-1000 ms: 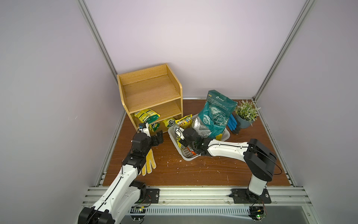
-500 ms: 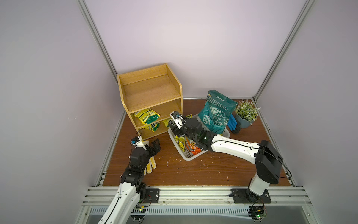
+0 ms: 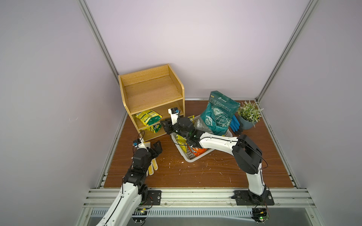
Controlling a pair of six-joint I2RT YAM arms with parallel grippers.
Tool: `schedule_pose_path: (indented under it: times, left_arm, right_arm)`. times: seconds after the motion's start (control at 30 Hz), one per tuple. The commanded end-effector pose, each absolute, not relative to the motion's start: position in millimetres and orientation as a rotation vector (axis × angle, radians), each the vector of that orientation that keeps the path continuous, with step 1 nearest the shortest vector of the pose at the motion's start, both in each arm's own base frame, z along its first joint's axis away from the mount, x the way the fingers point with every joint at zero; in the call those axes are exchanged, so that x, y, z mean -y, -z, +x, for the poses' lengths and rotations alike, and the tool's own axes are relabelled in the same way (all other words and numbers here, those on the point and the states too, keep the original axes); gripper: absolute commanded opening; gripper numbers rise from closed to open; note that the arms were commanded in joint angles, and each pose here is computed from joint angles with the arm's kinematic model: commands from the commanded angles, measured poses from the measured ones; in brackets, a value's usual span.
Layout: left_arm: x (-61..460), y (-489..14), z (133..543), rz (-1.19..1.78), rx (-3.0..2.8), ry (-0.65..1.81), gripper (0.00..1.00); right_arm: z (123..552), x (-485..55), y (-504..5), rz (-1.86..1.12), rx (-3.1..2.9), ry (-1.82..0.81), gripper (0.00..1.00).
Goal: Take down the fertilizer bag from the shelf
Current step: Pick up the fertilizer bag from the shelf.
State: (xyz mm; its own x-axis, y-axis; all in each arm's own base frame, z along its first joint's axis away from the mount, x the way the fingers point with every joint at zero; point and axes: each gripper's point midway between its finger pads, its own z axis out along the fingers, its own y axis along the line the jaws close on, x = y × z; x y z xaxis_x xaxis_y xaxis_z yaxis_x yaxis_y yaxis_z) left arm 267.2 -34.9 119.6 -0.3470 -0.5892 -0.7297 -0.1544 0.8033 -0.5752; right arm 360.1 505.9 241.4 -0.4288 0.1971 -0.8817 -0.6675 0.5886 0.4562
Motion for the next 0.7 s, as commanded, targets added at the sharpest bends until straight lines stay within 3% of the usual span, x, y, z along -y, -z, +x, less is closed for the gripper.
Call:
schedule_pose_path:
  times: [0.0, 0.3, 0.67]
  left_arm:
    - [31, -137, 271, -0.540, -1.836, 0.488, 1.00]
    - [32, -142, 271, -0.529, -1.805, 0.511, 1.00]
    - [28, -143, 270, -0.543, -1.796, 0.488, 1.00]
  right_arm:
    - [369, -505, -299, -0.239, -1.630, -1.192, 0.42]
    - [399, -511, -274, -0.151, -1.684, -1.146, 0.40]
    - [398, -534, -246, -0.168, -1.777, -1.191, 0.45]
